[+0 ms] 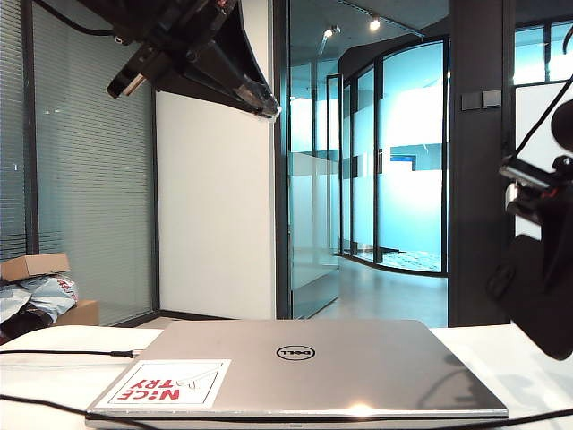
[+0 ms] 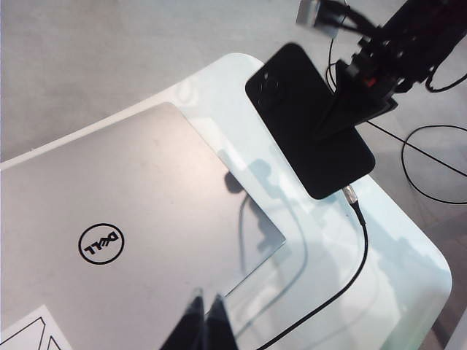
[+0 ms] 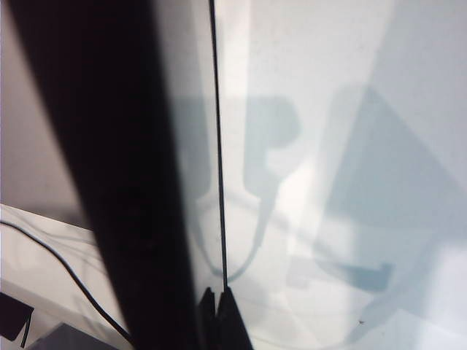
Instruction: Pick up the charging cable and the phone, plug the charging cable into the charging port on the phone, and finally place them back on the table.
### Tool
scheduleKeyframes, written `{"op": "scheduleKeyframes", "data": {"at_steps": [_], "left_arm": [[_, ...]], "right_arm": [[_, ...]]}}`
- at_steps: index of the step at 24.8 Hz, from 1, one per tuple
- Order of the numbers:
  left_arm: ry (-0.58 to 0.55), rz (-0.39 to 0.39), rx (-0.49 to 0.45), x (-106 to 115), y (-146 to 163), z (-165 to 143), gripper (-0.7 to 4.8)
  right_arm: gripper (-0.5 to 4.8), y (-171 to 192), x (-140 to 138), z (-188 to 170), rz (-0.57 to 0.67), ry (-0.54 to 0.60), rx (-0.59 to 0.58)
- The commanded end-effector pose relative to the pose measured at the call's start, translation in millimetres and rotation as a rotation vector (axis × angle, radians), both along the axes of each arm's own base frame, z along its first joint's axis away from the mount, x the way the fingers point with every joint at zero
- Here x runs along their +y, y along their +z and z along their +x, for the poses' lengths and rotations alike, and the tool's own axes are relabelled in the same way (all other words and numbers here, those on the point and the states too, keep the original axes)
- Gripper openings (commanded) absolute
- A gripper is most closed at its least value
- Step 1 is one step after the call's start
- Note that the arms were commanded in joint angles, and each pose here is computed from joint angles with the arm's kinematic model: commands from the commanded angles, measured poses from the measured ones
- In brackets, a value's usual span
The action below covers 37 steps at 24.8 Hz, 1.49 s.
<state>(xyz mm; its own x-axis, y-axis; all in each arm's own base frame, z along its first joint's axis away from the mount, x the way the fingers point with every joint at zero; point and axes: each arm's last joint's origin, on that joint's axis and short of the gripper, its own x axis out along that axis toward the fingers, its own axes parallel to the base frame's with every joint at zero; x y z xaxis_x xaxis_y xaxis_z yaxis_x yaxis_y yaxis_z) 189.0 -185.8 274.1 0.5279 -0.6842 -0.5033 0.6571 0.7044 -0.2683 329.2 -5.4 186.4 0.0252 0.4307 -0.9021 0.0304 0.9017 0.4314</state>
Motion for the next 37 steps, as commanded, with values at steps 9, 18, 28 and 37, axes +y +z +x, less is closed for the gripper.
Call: {"op": "scheduleKeyframes", "data": {"at_steps": [9,18,28,37], "left_arm": [[-0.006,-0.010,-0.013,-0.4,2.8,-0.2,-0.06],[-0.006,-0.010,-0.013,-0.4,2.8,-0.2,-0.06],[-0.006,-0.010,-0.012,-0.3,2.6,-0.2,-0.06],[0.009,-0.012,-0.016,18.3,18.4,-15.1,-0.06]], "right_arm": [[-0.05,-48.9,2.3,27.1,-0.043,0.021,0.191],[1.68,-51.0,1.5,33.3,-0.082,0.022,0.129],[2.08,-7.1,-3.8,32.3,-0.269,0.027,0.093],[-0.07,109.1,0.6,-14.1,-0.324,-0.064,-0.278]]}}
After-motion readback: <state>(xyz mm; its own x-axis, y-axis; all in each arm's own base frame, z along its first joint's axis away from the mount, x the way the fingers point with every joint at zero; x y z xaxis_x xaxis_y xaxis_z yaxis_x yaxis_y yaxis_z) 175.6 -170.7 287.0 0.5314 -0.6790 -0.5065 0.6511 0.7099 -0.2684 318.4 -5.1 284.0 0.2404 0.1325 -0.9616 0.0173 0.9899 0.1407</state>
